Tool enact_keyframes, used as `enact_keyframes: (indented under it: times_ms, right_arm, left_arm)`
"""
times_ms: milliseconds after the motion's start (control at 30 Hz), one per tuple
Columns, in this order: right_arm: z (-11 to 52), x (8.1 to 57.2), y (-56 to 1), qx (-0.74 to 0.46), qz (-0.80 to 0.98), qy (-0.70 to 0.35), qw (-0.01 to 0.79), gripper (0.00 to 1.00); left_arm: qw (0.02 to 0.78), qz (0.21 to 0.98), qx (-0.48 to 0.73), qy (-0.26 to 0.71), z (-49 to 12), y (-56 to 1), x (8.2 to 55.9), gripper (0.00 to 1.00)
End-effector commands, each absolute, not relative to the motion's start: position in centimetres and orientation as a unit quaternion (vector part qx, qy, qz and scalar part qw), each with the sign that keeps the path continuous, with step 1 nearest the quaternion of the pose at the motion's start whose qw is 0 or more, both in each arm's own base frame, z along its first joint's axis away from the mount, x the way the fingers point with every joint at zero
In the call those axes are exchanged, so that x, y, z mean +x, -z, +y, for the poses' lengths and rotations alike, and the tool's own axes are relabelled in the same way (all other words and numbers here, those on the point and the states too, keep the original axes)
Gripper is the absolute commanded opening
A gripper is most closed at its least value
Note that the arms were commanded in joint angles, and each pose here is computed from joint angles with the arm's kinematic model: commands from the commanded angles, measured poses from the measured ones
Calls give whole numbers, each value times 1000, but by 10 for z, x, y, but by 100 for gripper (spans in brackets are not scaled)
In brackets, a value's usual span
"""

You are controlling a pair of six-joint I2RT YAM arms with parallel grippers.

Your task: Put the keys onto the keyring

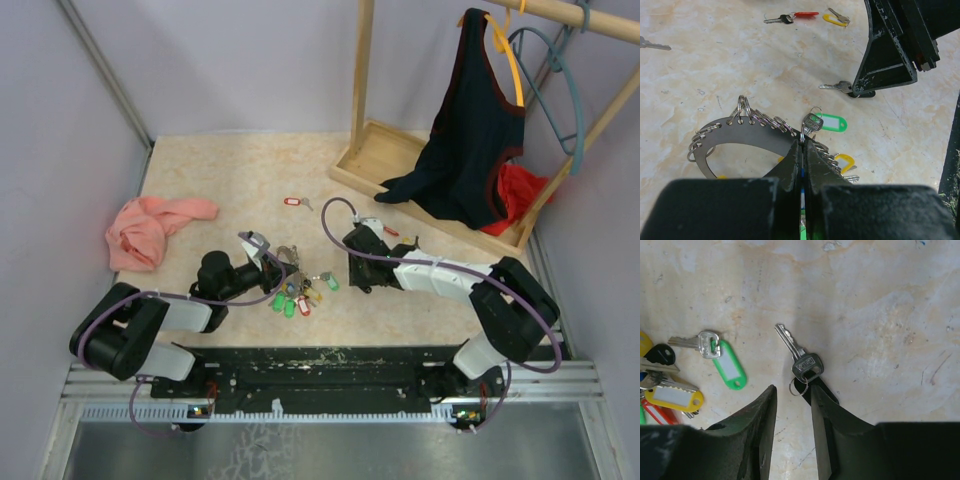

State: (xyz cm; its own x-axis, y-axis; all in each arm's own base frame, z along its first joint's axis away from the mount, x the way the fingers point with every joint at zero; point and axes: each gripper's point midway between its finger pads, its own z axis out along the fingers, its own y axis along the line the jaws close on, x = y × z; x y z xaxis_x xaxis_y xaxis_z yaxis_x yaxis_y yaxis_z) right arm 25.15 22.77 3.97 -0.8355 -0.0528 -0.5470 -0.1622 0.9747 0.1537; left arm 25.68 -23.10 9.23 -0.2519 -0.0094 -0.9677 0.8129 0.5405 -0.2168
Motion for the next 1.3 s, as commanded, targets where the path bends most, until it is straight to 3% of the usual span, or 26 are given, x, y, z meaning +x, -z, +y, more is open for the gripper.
enact_keyframes:
  times_ms: [0,900,1267]
  right_arm:
    - [226,252,-43,7,950,-102,294,33]
    - [230,254,-26,22,953,-102,284,23]
    - [232,256,-31,9,952,-103,287,9]
  left_arm:
    - [554,676,295,386,-235,-106,264,0]
    - [544,682,293,393,-237,-103,264,0]
    - [543,684,289,393,-236,-103,264,0]
